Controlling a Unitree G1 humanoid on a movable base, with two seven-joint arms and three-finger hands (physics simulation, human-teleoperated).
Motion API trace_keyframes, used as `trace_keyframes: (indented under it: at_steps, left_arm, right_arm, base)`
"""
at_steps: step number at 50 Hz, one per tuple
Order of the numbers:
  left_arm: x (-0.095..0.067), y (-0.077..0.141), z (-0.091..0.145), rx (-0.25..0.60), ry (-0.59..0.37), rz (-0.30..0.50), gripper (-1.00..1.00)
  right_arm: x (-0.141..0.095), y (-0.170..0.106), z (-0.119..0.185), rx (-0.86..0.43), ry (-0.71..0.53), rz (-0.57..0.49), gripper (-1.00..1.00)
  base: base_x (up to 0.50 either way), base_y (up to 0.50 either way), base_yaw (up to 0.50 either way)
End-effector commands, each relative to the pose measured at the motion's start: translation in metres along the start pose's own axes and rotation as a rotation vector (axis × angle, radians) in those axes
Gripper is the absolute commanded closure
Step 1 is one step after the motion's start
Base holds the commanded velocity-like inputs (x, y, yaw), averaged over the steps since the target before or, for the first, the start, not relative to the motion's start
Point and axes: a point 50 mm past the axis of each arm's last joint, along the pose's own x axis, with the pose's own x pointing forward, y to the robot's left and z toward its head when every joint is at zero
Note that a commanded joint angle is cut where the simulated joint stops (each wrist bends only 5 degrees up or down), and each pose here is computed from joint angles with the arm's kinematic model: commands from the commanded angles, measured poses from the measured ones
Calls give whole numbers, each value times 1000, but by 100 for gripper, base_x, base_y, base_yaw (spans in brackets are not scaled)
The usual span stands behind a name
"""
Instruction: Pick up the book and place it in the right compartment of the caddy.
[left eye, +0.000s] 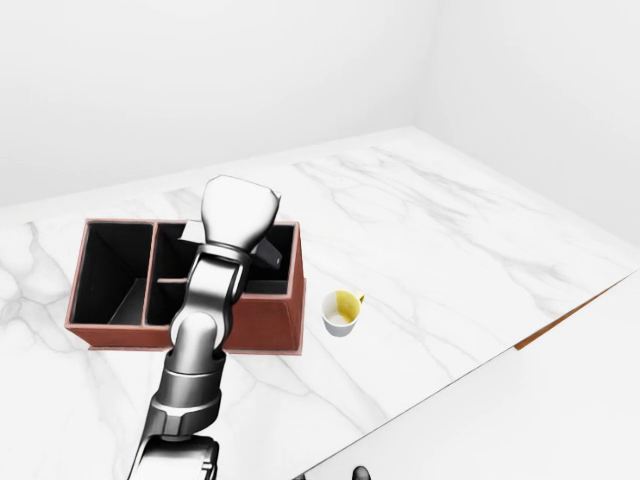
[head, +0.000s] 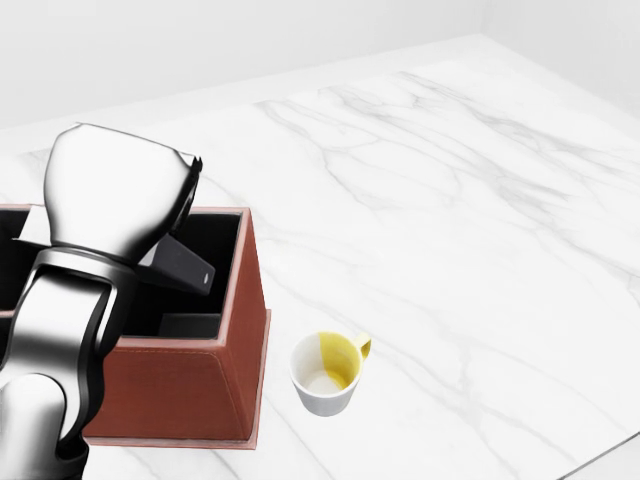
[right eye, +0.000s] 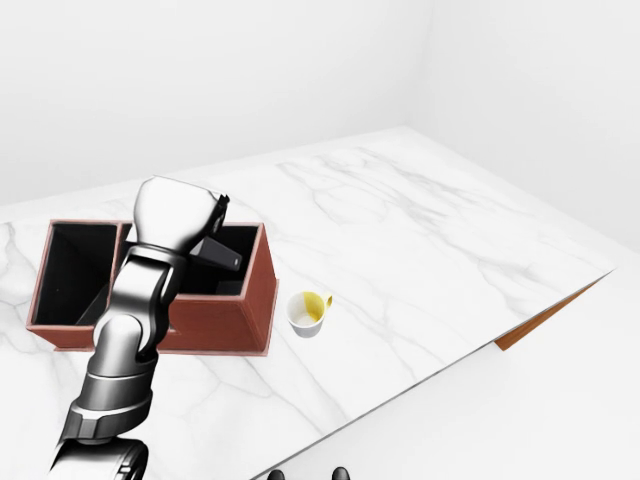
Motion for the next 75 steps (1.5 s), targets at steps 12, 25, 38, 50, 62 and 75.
trace_keyframes:
  at_steps: [12, 25, 38, 50, 62, 75]
  left_arm:
    - [18, -20, 18, 16, -59, -68, 100]
    - [21, -29, 25, 16, -80, -98, 100]
    - [23, -37, 24, 34, -82, -152, 100]
    - [22, -45, 22, 63, -82, -184, 100]
    - [25, -40, 21, 58, -77, -167, -100]
    - [30, -16, 13, 76, -50, -77, -100]
  right_arm:
    - [4, 5, 3, -13, -14, 35, -100]
    - [4, 4, 3, -13, -17, 35, -100]
    - [3, 5, 2, -12, -13, 37, -100]
    - [3, 5, 1, -12, -9, 37, -100]
    - [4, 5, 2, -13, -10, 37, -100]
    - [4, 5, 3, -14, -13, 35, -100]
  base:
    - [0, 0, 0]
    - [0, 0, 0]
    - [0, 0, 0]
    - [0, 0, 0]
    - [0, 0, 0]
    - [0, 0, 0]
